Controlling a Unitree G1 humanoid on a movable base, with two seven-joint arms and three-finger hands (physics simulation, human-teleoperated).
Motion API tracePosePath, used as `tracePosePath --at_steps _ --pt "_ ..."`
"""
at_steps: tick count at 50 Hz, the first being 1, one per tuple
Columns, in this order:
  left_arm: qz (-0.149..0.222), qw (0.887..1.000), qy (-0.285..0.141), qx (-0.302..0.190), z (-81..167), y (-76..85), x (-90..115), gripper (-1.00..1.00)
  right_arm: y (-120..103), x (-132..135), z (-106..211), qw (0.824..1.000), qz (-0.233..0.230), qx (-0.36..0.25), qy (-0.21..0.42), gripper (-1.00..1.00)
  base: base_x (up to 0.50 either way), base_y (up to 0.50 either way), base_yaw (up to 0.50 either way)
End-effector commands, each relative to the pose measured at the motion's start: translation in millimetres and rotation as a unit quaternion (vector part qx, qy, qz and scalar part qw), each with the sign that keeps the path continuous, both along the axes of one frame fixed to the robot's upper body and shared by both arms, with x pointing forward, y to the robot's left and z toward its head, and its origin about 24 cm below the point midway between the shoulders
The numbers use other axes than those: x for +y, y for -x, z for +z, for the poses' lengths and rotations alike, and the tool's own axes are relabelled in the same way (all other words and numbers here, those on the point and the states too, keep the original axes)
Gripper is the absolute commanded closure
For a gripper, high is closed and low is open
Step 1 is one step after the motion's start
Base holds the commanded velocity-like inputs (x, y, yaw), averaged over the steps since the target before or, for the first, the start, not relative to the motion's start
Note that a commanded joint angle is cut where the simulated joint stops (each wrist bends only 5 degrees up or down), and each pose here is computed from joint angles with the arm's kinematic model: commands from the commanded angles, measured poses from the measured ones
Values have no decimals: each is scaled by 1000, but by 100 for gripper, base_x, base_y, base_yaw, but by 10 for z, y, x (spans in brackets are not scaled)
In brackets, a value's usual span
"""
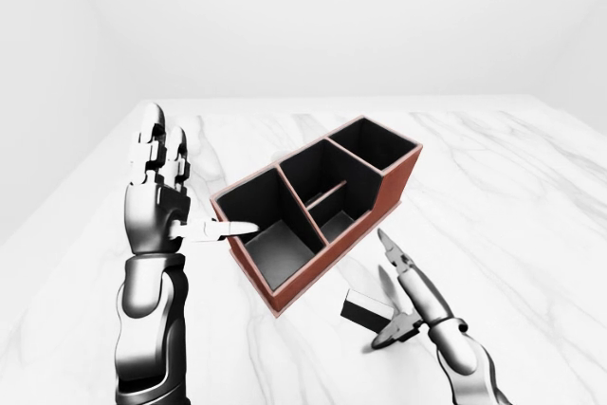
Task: Pick up the book and place it in the left compartment of the caddy.
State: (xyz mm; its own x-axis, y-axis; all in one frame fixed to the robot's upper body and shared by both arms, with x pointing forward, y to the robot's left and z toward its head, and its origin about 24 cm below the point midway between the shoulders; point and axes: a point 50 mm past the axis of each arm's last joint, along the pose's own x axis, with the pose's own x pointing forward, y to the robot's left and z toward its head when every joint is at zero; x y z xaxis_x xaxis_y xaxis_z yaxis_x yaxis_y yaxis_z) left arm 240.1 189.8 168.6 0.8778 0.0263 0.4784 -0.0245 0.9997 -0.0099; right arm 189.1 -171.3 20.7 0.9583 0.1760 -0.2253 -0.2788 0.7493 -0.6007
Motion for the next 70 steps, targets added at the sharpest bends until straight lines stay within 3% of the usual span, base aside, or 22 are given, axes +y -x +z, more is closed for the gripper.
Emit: tracePosePath --at_steps 1,21,31,52,53,54,70 --pt "1 1000 0 -1 3 1 6 -100 0 37 -22 1000 4 1 9 -100 0 0 0" --pt "0 1000 0 -2 8 -1 4 -100 -48 69 -66 1000 11 4 19 -100 0 0 0" --pt "0 1000 0 -4 15 7 4 -100 -111 50 -328 999 -6 38 30 -100 0 0 0" --pt "-1 1000 0 -4 16 10 -1 -100 -24 78 -295 999 8 42 33 -98 0 0 0" --pt "0 1000 0 -4 15 8 0 -100 -22 82 -281 999 8 40 29 49 0 0 0" --pt "0 1000 0 -3 11 6 1 -100 -21 83 -274 999 9 40 27 100 0 0 0" --pt "0 1000 1 -3 14 1 3 -100 -14 88 -178 999 16 27 23 100 0 0 0"
